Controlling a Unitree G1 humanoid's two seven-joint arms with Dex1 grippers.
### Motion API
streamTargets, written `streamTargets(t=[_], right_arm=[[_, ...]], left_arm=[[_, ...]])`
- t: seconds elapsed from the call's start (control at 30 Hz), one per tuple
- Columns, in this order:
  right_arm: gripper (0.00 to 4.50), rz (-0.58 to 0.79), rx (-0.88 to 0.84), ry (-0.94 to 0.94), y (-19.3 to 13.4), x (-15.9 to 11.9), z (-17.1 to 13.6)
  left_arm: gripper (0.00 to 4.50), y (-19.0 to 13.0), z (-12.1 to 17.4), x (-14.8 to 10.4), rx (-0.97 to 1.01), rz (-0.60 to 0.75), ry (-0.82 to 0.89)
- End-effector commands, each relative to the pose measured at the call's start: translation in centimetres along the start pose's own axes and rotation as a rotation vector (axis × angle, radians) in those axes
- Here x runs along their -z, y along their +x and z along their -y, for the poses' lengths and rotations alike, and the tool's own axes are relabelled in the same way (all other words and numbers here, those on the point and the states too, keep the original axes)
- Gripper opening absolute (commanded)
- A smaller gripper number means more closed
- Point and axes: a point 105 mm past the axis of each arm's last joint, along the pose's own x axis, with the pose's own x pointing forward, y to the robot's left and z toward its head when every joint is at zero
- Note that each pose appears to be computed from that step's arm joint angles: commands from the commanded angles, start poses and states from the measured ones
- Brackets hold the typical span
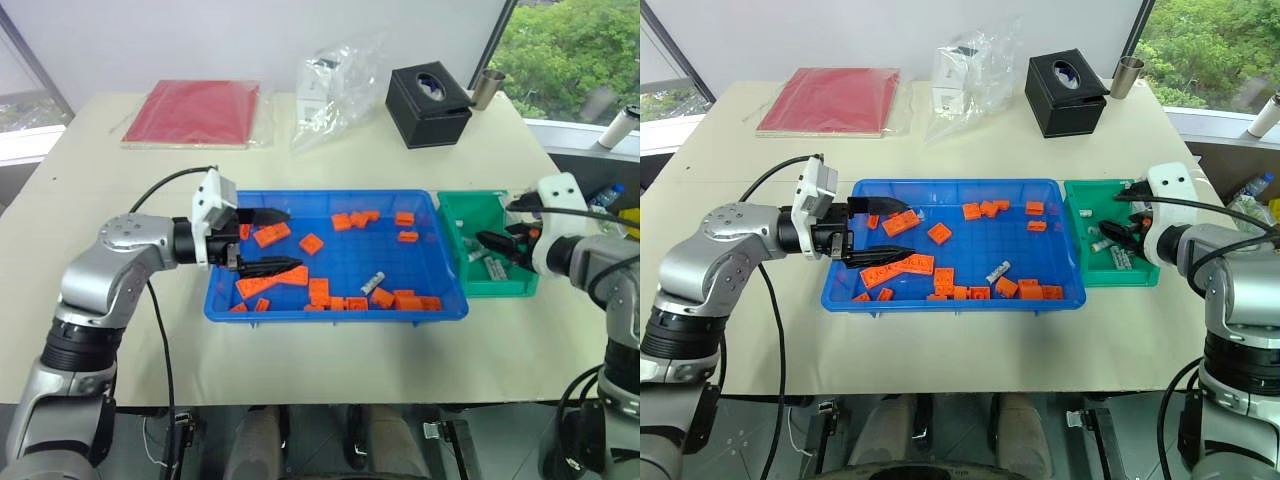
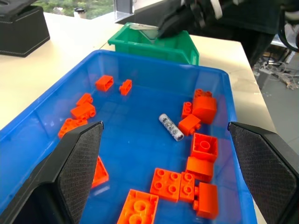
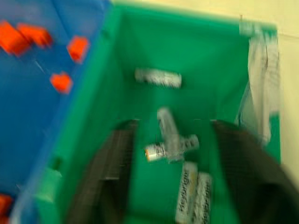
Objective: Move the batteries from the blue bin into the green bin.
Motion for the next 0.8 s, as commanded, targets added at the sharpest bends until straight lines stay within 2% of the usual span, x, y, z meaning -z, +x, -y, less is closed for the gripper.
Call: streamTargets(t=[0.03, 0.13, 0.2, 0.27, 0.43, 0.63, 0.8], right_arm=[[2.98, 0.164, -0.029, -0.179, -1.7, -3.7, -0.4], [2.98, 0.223, -0.239, -0.34, -2.1, -5.1, -3.5], [2.98, 0.218, -0.443, -0.522, -1.6, -5.5, -6.7], [2.98, 0.2, -0.538, -0.629, -0.7, -5.6, -8.1], [2.98, 0.102, -0.817, -0.93, 2.6, -3.8, -12.8], [2.98, -0.013, -0.921, -1.278, 5.6, -1.2, -13.8], [2.98, -0.031, -0.976, -1.349, 7.1, -0.3, -14.6]], left_arm=[[4.5, 0.1, 0.0, -0.8, 0.023, 0.005, 0.048], [4.5, 0.1, 0.0, -0.8, 0.031, -0.003, 0.049], [4.5, 0.0, 0.0, -0.8, 0.034, -0.006, 0.052], [4.5, 0.0, 0.0, -0.9, 0.034, -0.007, 0.053], [4.5, -0.2, 0.1, -1.0, 0.006, -0.004, 0.06], [4.5, -1.2, 0.8, -0.8, -0.045, -0.014, 0.055], [4.5, -2.0, 1.2, -0.8, -0.09, -0.023, 0.048]])
